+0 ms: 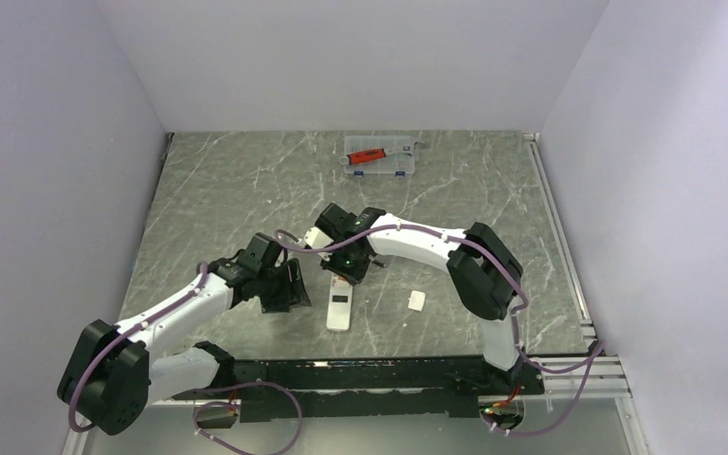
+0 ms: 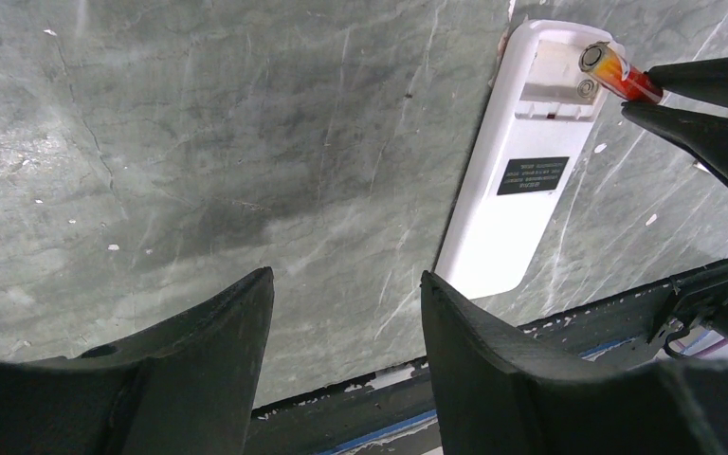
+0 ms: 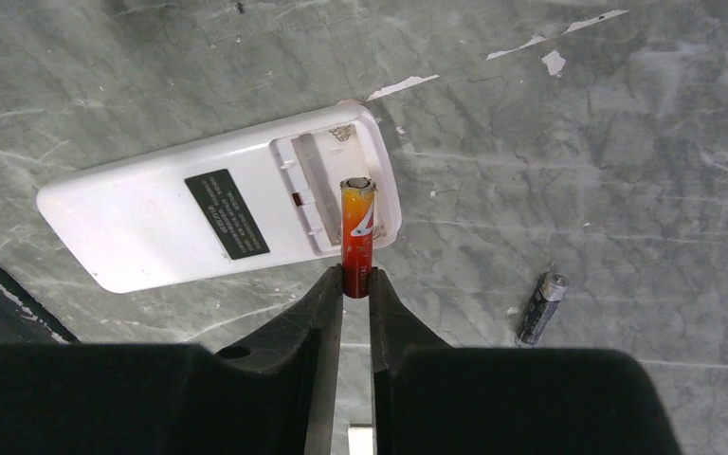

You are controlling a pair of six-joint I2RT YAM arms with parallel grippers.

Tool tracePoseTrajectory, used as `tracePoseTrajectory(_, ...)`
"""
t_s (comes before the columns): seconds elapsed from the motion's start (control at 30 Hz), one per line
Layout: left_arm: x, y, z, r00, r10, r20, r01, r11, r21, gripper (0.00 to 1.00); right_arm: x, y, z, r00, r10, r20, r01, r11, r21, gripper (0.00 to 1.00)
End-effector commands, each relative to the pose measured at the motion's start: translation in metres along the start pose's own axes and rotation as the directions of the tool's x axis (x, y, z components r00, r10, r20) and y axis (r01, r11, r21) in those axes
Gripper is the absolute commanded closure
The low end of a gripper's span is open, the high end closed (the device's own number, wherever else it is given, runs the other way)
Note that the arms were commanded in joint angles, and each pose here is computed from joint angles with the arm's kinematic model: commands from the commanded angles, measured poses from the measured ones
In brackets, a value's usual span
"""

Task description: Load the batteries into the remote control

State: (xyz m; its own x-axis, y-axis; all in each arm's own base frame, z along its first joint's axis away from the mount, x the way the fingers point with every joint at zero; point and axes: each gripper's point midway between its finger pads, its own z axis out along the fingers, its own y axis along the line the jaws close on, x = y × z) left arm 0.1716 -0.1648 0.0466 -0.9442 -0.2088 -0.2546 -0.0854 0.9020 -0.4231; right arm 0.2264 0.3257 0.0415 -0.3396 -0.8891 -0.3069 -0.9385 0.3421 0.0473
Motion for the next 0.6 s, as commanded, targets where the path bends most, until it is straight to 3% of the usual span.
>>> tracePoseTrajectory(0.0, -0.0036, -0.0043, -0.0042, 1.0, -0.004, 0.014, 0.003, 1.0, 0.019, 0.37, -0.013, -0.0017, -0.0062, 1.0, -0.02, 0.021, 0.02, 1.0, 0.011, 0.84)
tracePoseTrajectory(0.57, -0.004, -0.0029, -0.0055, 1.0, -0.003, 0.018, 0.002, 1.0, 0.013, 0.36, -0.012, -0.0018, -0.0004, 1.0, -0.022, 0.0, 0.022, 1.0, 0.009, 0.82)
